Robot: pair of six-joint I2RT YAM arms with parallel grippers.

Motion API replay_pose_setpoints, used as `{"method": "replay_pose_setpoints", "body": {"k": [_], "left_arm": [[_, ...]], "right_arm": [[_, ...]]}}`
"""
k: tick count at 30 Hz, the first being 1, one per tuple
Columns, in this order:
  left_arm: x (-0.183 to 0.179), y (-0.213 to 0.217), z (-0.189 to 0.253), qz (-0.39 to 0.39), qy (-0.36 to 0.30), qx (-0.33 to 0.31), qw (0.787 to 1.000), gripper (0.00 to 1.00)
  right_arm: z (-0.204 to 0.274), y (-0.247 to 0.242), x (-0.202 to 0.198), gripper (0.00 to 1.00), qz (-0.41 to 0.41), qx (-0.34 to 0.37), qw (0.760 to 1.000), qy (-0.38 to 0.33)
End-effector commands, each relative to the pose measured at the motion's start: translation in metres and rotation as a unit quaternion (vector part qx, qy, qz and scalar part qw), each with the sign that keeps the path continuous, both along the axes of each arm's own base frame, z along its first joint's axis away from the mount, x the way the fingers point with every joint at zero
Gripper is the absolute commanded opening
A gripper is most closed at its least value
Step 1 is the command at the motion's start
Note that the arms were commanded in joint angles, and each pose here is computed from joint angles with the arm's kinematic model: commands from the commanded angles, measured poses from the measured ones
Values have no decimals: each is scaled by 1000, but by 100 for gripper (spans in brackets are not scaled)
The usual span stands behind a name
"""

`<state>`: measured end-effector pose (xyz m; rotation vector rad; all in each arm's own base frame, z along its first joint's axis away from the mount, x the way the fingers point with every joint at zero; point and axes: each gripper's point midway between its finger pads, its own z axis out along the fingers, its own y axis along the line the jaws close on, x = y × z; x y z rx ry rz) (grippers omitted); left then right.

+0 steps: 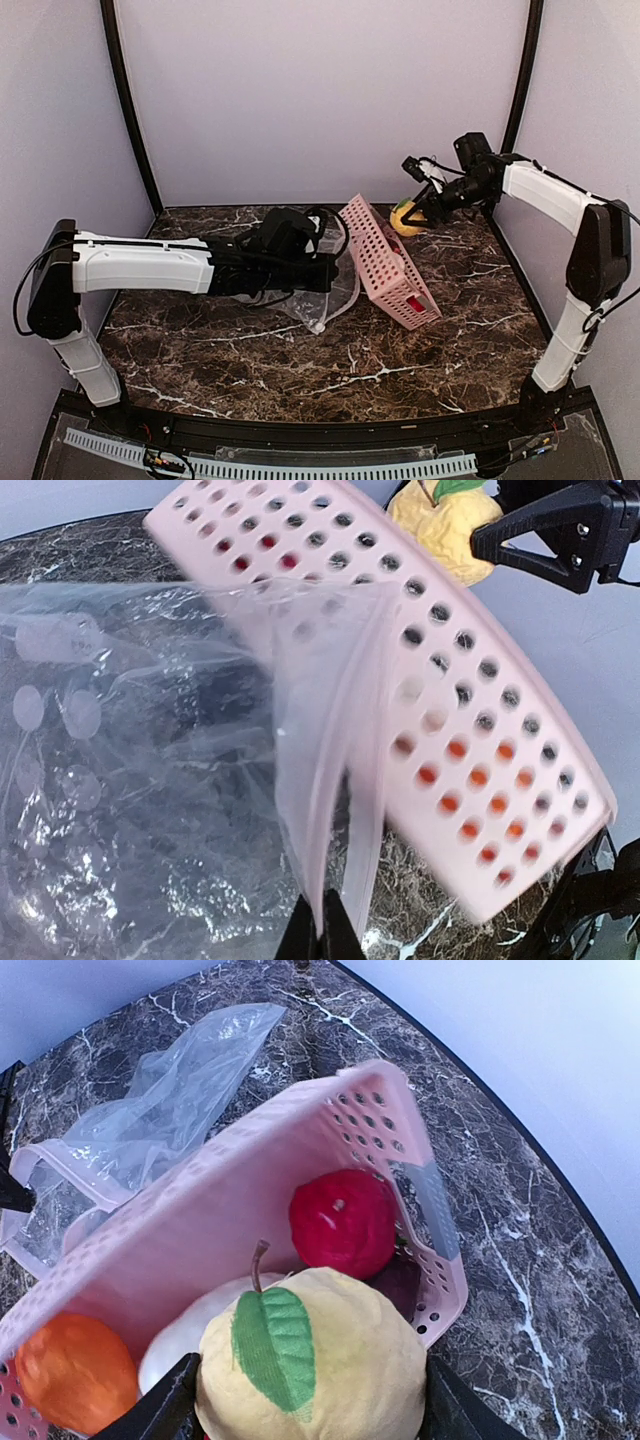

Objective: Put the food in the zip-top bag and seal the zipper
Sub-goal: Pick up the fake fruit from the bin, then place the fake fruit in the zipper food storage bag.

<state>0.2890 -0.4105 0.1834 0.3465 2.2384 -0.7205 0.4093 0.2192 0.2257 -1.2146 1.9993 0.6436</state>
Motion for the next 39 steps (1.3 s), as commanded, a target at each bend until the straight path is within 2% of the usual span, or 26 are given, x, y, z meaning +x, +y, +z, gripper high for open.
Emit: {"method": "replay_pose_setpoints", "body": {"k": [1, 4, 8, 11, 16, 24, 26, 31, 36, 39], "left_arm": [[4, -9, 12, -4, -8, -11, 1000, 1], [3, -1, 11, 7, -3, -9, 1000, 1], [0, 30, -2, 61, 21, 33, 997, 1], [-1, 52, -4, 92, 19, 48, 994, 1], [-6, 66, 12, 98, 4, 38, 994, 1], [-3, 71, 32, 104, -18, 34, 994, 1], [-1, 70, 38, 109, -27, 24, 993, 1], [5, 56, 51, 104, -35, -1, 994, 1], [8, 42, 68, 98, -40, -43, 993, 1], [8, 35, 80, 90, -44, -76, 992, 1]], "right_arm": [[-34, 10, 3, 53, 8, 9, 999, 31], [-64, 12, 9, 53, 6, 3, 998, 67], [-66, 19, 5, 52, 11, 25, 996, 91], [-58, 20, 2, 52, 11, 35, 996, 87], [-35, 23, -10, 52, 18, 49, 996, 77], [29, 59, -69, 52, 90, 96, 990, 55], [48, 74, -89, 53, 120, 123, 983, 66], [93, 111, -133, 51, 202, 205, 948, 133], [109, 130, -145, 51, 233, 248, 922, 187], [103, 138, -141, 51, 231, 255, 914, 216]]}}
